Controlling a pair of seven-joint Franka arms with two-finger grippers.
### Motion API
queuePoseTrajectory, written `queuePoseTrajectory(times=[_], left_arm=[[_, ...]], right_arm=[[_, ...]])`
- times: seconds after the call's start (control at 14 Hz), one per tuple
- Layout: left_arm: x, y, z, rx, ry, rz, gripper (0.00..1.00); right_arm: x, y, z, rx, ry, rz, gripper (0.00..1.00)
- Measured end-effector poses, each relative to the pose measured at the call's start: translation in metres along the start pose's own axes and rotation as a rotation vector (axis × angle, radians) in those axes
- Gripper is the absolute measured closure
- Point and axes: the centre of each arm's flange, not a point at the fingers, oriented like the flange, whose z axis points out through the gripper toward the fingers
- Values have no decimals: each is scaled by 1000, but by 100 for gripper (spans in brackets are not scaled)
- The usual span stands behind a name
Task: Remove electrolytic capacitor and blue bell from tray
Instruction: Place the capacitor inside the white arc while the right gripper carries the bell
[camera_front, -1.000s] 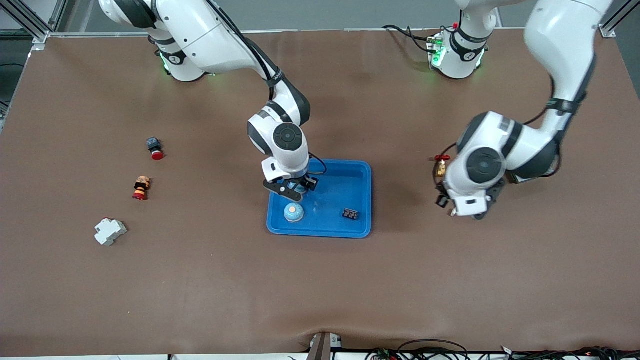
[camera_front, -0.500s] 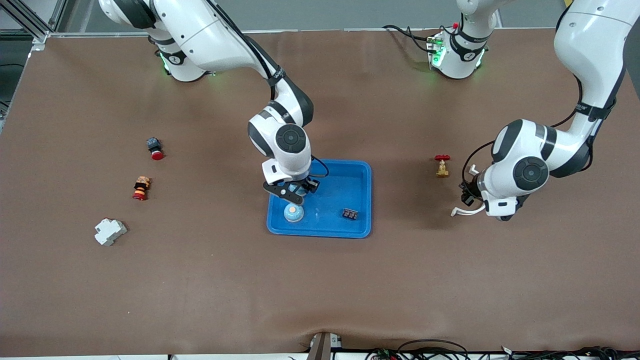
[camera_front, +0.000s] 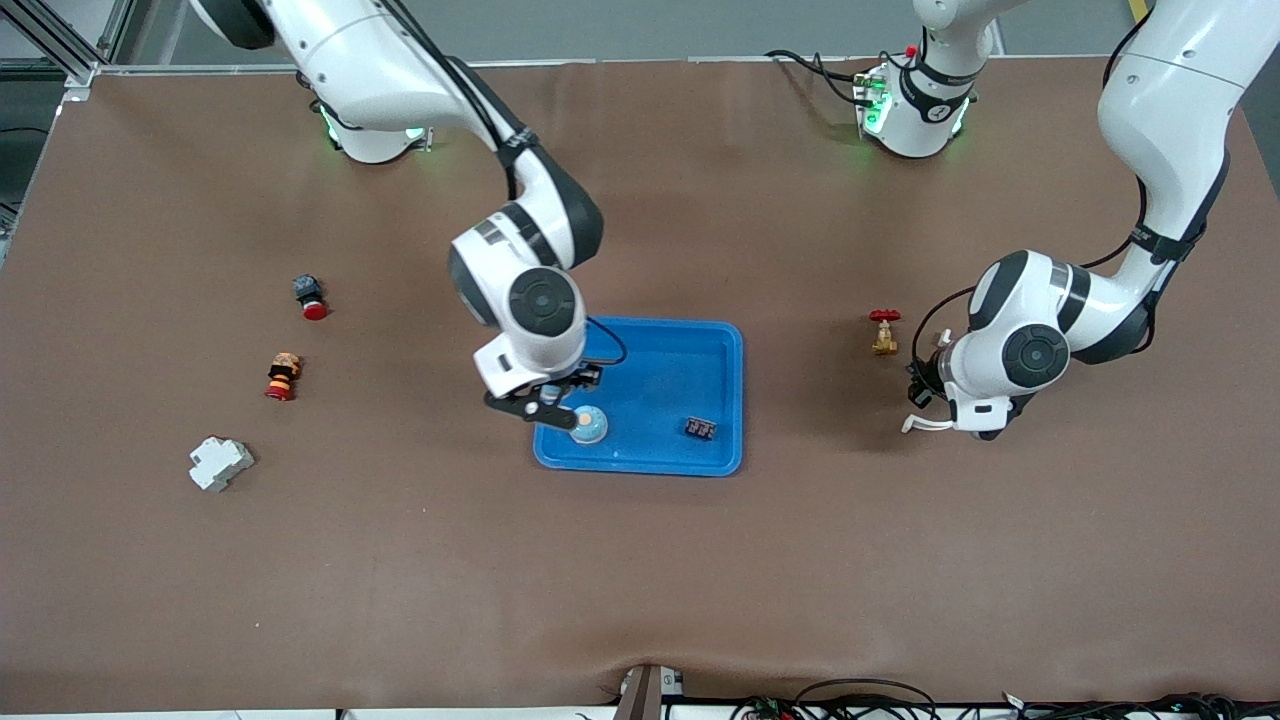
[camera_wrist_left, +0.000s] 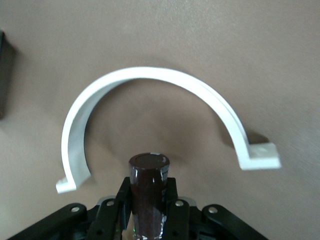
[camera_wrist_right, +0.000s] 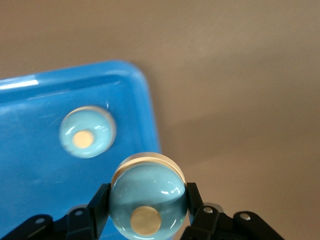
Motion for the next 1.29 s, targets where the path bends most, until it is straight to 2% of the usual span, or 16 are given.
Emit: queuePoseTrajectory(times=[0.21,0.36,0.71,0.86,1.29], left_arm=[[5,-4,11,1,9,9,70],[8,-5,10,-4,10,3,66],[6,7,-18,-47,43,-61,16],[-3,21,-47,-58,57,-80,1],[-22,52,-127,-135,41,-96,0]], right_arm=[[30,62,-21,6,-12,-97,34],[43,105,-27,11,-19,-165,34],[47,204,-11,46,8,-299,34],[39,239,7,59,28,-337,34],[14,308,66,92,118,-399,34]])
